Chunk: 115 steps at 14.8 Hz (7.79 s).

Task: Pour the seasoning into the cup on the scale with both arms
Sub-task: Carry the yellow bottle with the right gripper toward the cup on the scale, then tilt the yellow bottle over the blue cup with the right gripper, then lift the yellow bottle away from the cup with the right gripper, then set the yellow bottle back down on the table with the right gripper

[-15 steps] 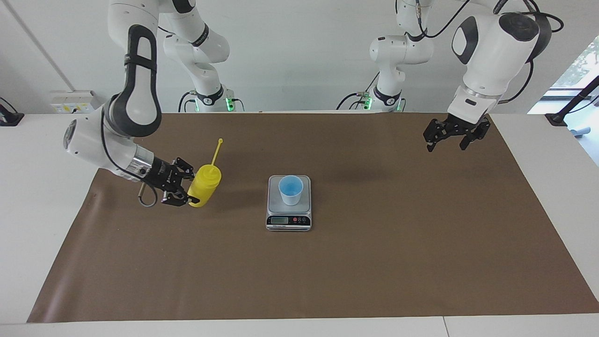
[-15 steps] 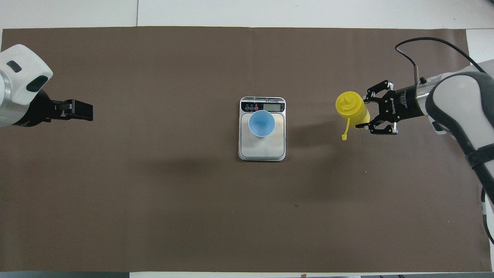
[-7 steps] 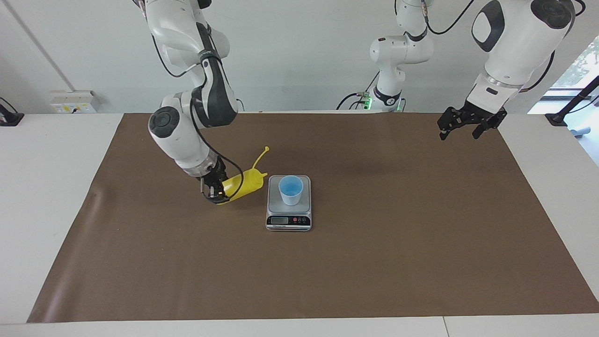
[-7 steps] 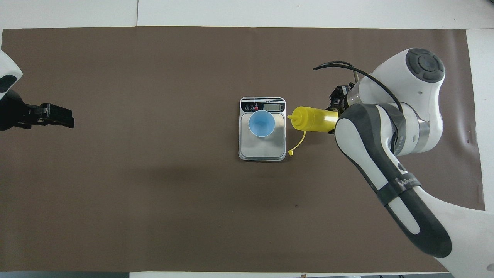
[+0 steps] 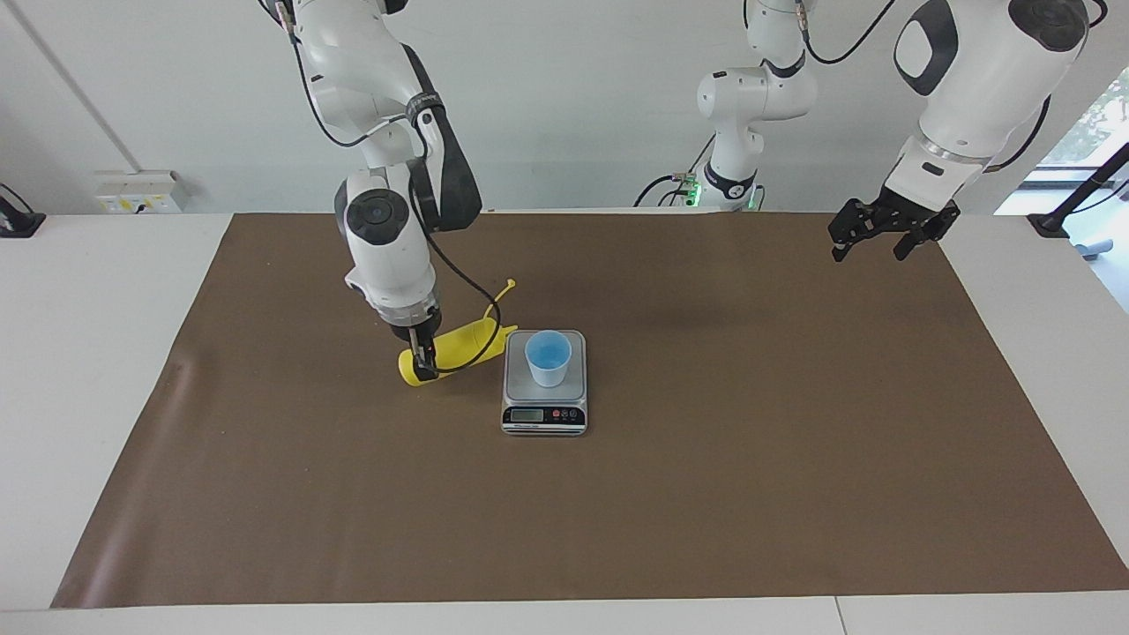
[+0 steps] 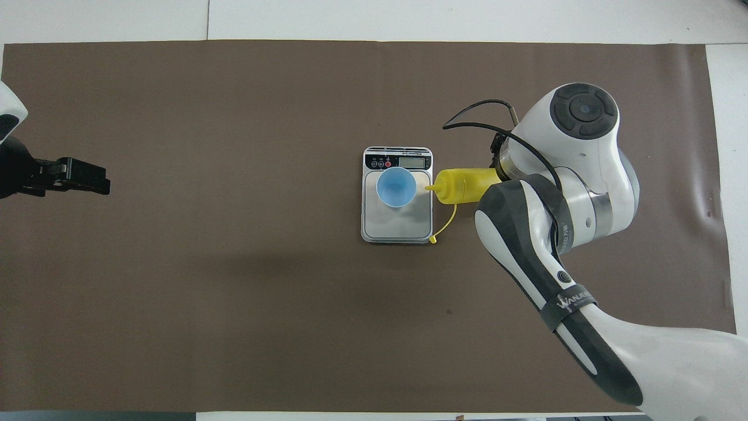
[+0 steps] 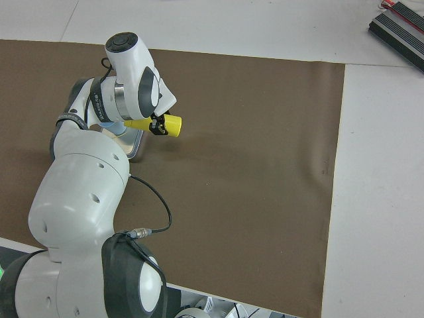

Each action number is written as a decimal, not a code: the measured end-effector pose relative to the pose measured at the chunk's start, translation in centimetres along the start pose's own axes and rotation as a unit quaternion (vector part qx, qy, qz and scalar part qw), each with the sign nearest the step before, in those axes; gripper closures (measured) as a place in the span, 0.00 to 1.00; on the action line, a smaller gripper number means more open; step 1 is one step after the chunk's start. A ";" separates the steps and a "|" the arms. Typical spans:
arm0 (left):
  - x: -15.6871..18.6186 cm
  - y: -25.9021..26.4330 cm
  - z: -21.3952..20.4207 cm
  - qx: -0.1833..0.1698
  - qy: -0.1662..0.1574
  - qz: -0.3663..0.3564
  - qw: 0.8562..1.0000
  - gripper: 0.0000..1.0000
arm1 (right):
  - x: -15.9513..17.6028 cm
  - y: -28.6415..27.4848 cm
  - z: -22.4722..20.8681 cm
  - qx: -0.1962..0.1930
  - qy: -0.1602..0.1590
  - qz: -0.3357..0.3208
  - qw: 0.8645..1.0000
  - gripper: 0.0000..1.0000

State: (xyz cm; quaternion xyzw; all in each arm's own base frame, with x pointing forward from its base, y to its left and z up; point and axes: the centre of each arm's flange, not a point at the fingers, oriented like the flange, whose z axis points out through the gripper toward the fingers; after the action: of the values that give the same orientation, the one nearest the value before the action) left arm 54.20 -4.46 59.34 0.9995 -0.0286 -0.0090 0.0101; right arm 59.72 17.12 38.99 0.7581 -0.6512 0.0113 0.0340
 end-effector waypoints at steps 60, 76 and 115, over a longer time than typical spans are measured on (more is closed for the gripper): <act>-0.5 -0.4 -3.2 0.002 -0.010 0.005 1.000 0.00 | 34.3 11.4 3.4 0.098 -0.501 0.143 0.848 0.35; -0.5 -0.4 -3.2 0.002 -0.010 0.005 1.000 0.00 | 34.7 14.0 20.1 0.130 -0.584 0.124 0.791 0.35; -0.5 -0.4 -3.2 0.002 -0.010 0.005 1.000 0.00 | 23.0 7.8 -22.5 0.017 -0.131 -0.578 0.805 0.00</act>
State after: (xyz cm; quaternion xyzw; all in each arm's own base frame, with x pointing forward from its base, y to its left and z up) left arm 53.77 -3.95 62.49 0.9992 -0.0334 -0.0185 0.0083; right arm 56.11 -5.22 63.09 0.9889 -0.0904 -0.0991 -0.0645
